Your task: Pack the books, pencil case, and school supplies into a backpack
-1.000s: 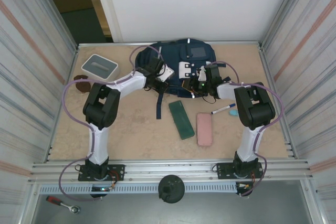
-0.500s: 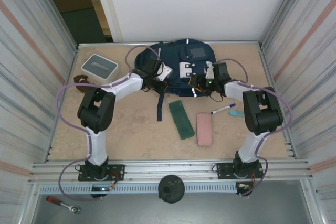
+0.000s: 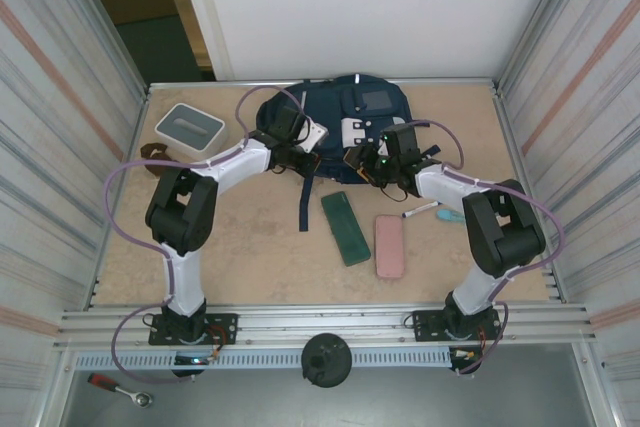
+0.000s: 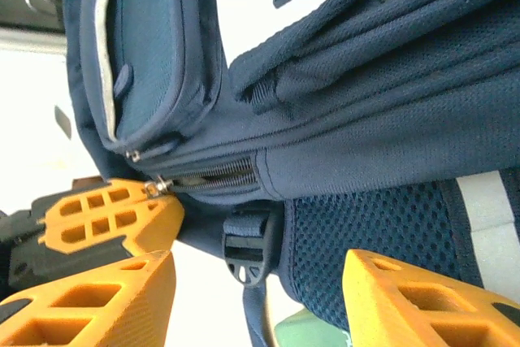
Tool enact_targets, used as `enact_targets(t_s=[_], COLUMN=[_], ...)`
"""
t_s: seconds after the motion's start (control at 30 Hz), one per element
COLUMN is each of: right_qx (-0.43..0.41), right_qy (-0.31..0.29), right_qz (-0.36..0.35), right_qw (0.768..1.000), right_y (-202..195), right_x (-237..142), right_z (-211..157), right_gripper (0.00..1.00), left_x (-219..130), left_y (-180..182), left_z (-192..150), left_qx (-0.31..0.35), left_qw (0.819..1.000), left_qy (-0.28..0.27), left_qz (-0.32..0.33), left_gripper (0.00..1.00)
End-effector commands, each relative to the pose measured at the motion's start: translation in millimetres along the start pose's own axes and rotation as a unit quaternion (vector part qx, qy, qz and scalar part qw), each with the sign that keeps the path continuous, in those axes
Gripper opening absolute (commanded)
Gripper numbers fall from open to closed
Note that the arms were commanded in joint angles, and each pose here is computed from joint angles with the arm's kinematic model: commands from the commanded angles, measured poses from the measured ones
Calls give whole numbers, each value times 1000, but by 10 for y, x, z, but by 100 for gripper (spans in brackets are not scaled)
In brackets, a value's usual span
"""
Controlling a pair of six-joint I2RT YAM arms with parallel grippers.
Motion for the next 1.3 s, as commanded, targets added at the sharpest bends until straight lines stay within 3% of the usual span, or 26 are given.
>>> enact_targets(t_s=[0.0,0.17,0.47,0.63,0.77,0.97,1.13,1.27], right_qx=[64,98,27,-140,-303,-525,-635,-676], right_qy=[-19,-17,-27,-27,-49,-28,-32,-24], right_qz=[-15,-28,-63,-81,-109,-102,-94,-78], right_qw=[998,995,997,986,946,844,766,732], right_y=[-58,-119,-72,213,278,333,263,261], right_x=[134,311,326,58,-318,-403,-274,-134], right_z=[30,-35,1,26,52,-10,-49,-36], right_gripper=[55,51,49,47,47,51,53,54], left_x=[-189,-203,-195,-179,-196,-219,-238,-242], left_y=[-207,-267,-270,-249,-230,-197,-173,-162], left_z=[187,212,187,187,203,229,253,258], left_qx=[10,20,26,27,23,22,15,13], left_qw=[999,998,998,998,997,996,996,996], left_qy=[-41,-46,-45,-44,-46,-50,-56,-56], left_qz=[-34,-42,-42,-41,-55,-66,-68,-69], left_gripper=[0,0,0,0,0,0,0,0])
Point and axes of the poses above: each hand's point on the last joint's axis, 136 mm out from that joint toward the fingers, its own x axis out along the fingers, its own y axis along the line the jaws close on, z = x × y, the point moved 5 cm from there along -x, back along the fingers, and after that the axes turned 10 degrees about -x, right-handed, at the moved point
